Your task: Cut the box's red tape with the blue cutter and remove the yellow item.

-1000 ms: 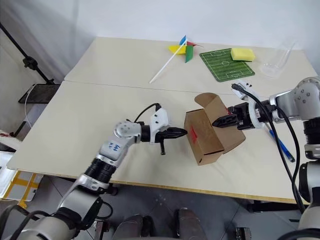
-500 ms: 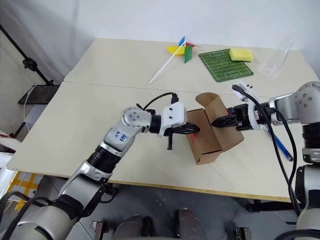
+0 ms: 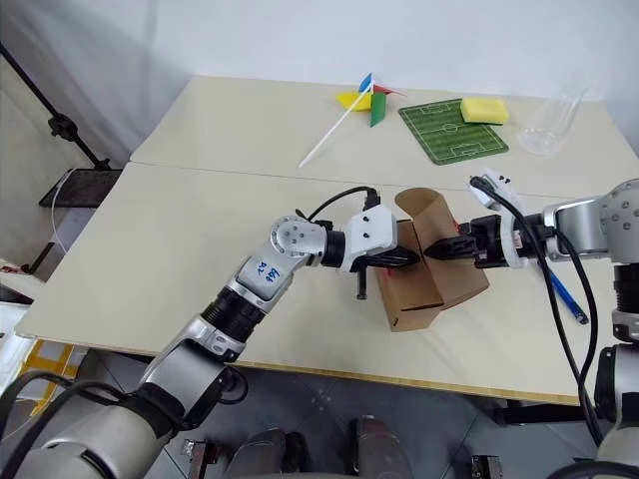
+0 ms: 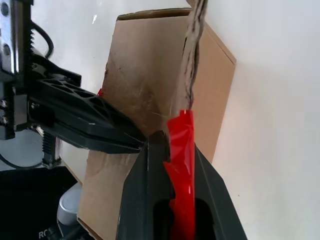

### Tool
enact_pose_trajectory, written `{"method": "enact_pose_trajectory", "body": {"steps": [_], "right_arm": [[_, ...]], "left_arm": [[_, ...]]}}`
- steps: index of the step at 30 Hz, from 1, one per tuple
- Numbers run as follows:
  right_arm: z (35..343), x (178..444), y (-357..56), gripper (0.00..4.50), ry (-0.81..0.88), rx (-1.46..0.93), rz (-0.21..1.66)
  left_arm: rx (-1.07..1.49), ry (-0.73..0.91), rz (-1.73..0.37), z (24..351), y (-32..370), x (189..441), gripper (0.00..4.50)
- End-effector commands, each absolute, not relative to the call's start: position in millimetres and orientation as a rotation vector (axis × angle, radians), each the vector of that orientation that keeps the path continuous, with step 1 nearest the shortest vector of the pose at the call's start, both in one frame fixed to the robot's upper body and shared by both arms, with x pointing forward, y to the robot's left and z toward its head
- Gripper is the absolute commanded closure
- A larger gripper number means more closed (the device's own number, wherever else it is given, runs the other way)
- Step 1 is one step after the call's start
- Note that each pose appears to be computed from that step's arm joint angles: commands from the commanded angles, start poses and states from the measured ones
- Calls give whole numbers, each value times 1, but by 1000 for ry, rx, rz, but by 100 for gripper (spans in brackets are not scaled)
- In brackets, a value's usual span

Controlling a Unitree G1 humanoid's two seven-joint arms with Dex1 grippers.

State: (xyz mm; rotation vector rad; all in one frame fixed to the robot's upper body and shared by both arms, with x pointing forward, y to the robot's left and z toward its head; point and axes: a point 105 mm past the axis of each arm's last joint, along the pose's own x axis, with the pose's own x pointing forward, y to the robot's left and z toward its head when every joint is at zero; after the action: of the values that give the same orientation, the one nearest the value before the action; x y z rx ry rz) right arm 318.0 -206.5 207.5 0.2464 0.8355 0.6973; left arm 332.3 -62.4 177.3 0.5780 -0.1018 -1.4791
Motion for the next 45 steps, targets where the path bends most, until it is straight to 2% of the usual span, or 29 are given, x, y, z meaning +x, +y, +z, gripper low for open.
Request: {"method": "enact_pose_trajectory", "body": {"steps": [1,5,14,27,28,30,32,36,38,41,44,45], "right_arm": [[214,319,-228,443,832,238,594],[226,323,-251,443,790,205,512],[212,315,-252,443,847,172,536],[196,316,-240,443,835,196,557],[196,317,-241,414,817,185,552],[199,313,-237,383,772,164,591],[206,312,-236,319,695,128,633],[225,306,-248,190,428,-131,729],[239,300,-261,122,306,-177,760],[246,285,-281,12,226,-325,784],[248,276,-290,0,167,-441,803],[252,269,-292,0,130,-449,831]], "left_arm": [[588,53,-1467,147,-42,336,450],[642,112,-1476,135,-23,329,450],[526,138,-1480,151,-8,313,450],[524,174,-1414,153,6,321,450],[522,194,-1401,153,10,323,450],[560,183,-1358,159,20,332,412],[564,142,-1304,172,28,341,365],[427,168,-1255,184,48,349,250],[371,215,-1225,181,70,349,190],[293,286,-1177,171,104,346,92],[298,321,-1151,162,126,341,4],[290,334,-1124,156,142,339,1]]}}
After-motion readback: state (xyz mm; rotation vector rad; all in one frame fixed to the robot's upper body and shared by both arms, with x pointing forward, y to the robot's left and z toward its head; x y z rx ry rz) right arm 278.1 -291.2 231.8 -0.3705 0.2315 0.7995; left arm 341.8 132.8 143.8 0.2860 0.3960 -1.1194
